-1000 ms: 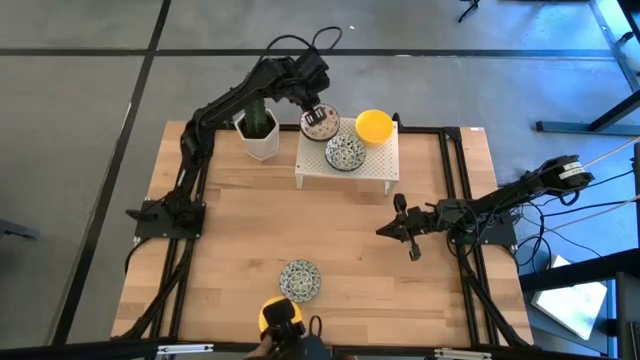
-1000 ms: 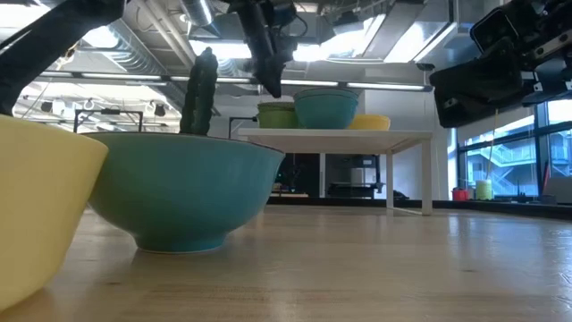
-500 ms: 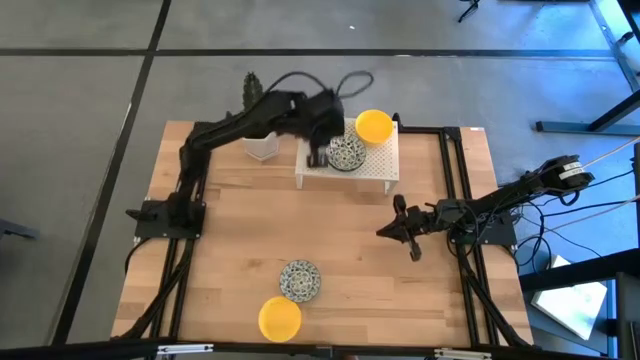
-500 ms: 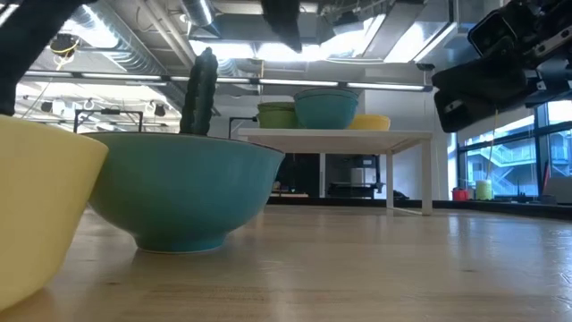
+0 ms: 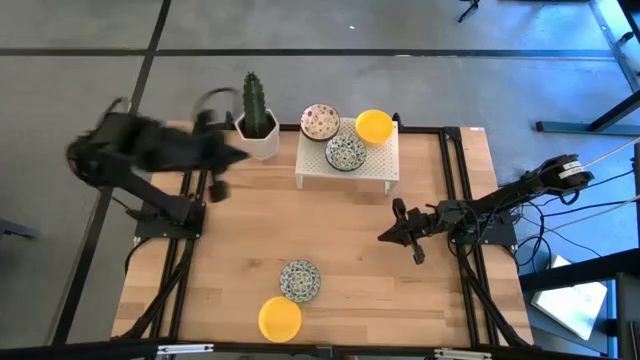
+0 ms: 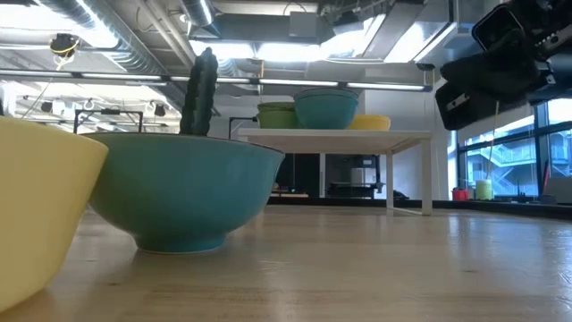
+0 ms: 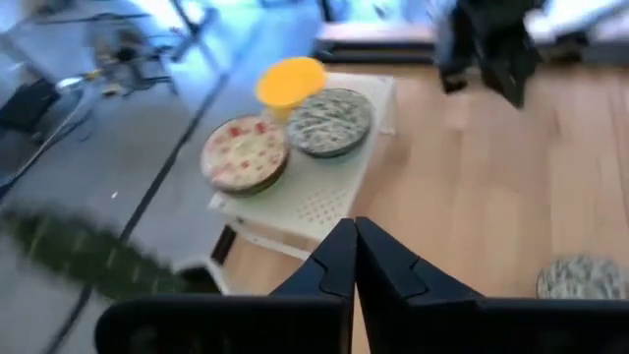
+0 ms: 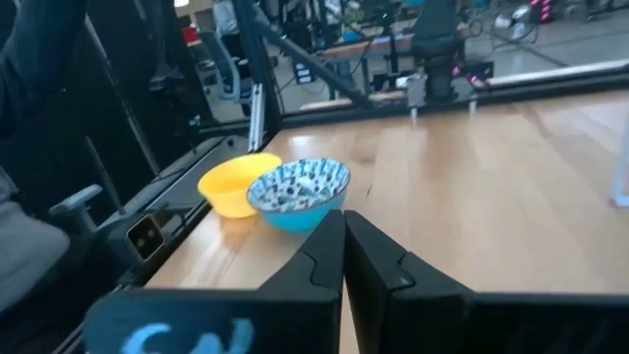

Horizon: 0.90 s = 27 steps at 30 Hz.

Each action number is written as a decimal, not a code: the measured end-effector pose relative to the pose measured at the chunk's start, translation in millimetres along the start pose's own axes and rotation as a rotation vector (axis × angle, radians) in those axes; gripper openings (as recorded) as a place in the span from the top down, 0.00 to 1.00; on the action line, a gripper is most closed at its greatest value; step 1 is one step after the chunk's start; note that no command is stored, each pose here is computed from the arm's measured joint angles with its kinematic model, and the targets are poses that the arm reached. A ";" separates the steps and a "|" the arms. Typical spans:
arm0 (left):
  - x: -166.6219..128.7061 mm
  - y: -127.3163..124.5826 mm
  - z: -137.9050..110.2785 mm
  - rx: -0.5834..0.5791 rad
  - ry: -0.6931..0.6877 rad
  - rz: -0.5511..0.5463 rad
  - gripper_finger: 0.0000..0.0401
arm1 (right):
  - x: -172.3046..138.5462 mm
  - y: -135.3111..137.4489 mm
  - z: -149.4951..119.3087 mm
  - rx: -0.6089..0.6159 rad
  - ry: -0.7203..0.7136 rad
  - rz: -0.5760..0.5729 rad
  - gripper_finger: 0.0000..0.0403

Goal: Pick & Place Mini bowls
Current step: Stack the red patterned bowl on the red patterned bowls on the shelf

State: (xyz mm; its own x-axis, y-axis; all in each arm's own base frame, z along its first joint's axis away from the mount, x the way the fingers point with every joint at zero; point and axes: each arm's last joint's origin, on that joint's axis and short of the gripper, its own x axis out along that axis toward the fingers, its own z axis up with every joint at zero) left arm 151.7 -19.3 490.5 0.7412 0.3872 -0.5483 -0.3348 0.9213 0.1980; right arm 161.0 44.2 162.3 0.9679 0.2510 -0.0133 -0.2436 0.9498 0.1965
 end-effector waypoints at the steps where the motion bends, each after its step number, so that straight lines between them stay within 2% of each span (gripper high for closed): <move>1: -7.8 2.3 -14.6 -0.051 -0.032 0.022 0.99 | 0.7 -0.1 1.3 -0.001 -0.007 -0.011 0.98; 4: -12.0 4.3 -58.2 -0.221 -0.128 0.076 0.99 | 5.1 0.7 9.6 -0.011 -0.038 -0.035 0.98; 6: 0.5 -4.4 -87.9 -0.303 -0.176 0.048 0.99 | 10.4 2.1 18.2 -0.032 -0.052 -0.036 0.98; 10: 59.1 -63.2 -148.4 -0.252 -0.271 -0.110 0.99 | 31.3 3.9 52.1 -0.033 -0.028 -0.019 0.98; 13: 93.2 -99.0 -188.6 -0.207 -0.434 -0.247 0.99 | 48.1 1.5 87.6 -0.068 0.059 -0.097 0.98; 15: 106.8 -109.6 -212.0 -0.227 -0.563 -0.315 0.99 | 55.7 -2.1 115.1 -0.116 0.093 -0.189 0.98; 18: 120.6 -109.1 -246.0 -0.256 -0.699 -0.324 1.00 | 62.1 -9.3 157.0 -0.188 0.121 -0.273 0.98; 21: 121.2 -96.3 -255.7 -0.311 -0.813 -0.266 1.00 | 64.6 -18.2 194.4 -0.228 0.131 -0.336 0.98; 24: 116.5 -89.3 -252.3 -0.269 -0.875 -0.236 0.99 | 66.6 -33.7 220.7 -0.232 0.164 -0.409 0.98; 27: 113.1 -87.6 -244.5 -0.209 -0.885 -0.197 1.00 | 73.6 -58.6 235.3 -0.198 0.249 -0.420 0.99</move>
State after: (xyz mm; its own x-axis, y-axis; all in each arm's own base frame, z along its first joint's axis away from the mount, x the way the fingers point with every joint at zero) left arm 122.7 -65.2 212.6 0.9409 0.1905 0.2801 -0.1898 0.9814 -0.0301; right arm 261.1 -37.0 380.5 0.9466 -0.1449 -0.2880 0.1318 0.9892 -0.0644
